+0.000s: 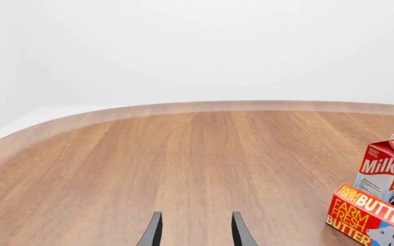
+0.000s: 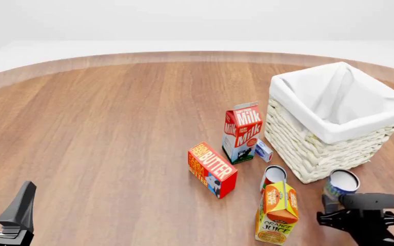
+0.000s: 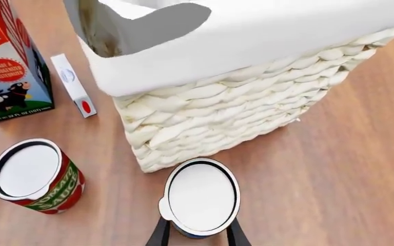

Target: Pick up the alphabet soup, and put it in the basket.

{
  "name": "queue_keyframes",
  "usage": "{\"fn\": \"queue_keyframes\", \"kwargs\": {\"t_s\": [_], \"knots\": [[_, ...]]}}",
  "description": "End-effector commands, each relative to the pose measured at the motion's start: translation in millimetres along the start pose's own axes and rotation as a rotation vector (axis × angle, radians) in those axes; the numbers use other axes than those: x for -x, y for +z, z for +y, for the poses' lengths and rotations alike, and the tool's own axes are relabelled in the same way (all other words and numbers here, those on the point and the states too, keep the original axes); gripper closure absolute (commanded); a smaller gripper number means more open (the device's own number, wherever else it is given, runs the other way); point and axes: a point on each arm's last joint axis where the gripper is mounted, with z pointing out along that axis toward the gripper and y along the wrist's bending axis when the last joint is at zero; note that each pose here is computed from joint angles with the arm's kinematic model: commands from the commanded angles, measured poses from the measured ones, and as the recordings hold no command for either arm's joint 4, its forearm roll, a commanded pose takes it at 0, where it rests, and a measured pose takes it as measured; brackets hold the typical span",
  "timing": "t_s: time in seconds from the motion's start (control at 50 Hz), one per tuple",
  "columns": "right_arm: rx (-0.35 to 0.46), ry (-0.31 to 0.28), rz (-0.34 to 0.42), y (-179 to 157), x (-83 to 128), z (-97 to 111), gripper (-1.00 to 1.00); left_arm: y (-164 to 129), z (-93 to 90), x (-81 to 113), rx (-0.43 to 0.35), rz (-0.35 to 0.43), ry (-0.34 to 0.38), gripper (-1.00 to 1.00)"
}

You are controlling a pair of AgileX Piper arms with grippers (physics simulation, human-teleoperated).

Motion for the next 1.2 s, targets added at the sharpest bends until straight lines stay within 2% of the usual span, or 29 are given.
{"fn": "queue_keyframes", "kwargs": {"t_s": [0.02, 1.2], "knots": [[-0.001, 0.019, -0.020, -7.7, 8.9, -1.0, 1.00, 0.0, 0.0, 0.0, 0.000, 0.000, 0.000, -1.00], [-0.003, 0.031, -0.098, -45.0, 34.2, -3.5, 1.00, 0.0, 0.0, 0.0, 0.000, 0.000, 0.000, -1.00]]}}
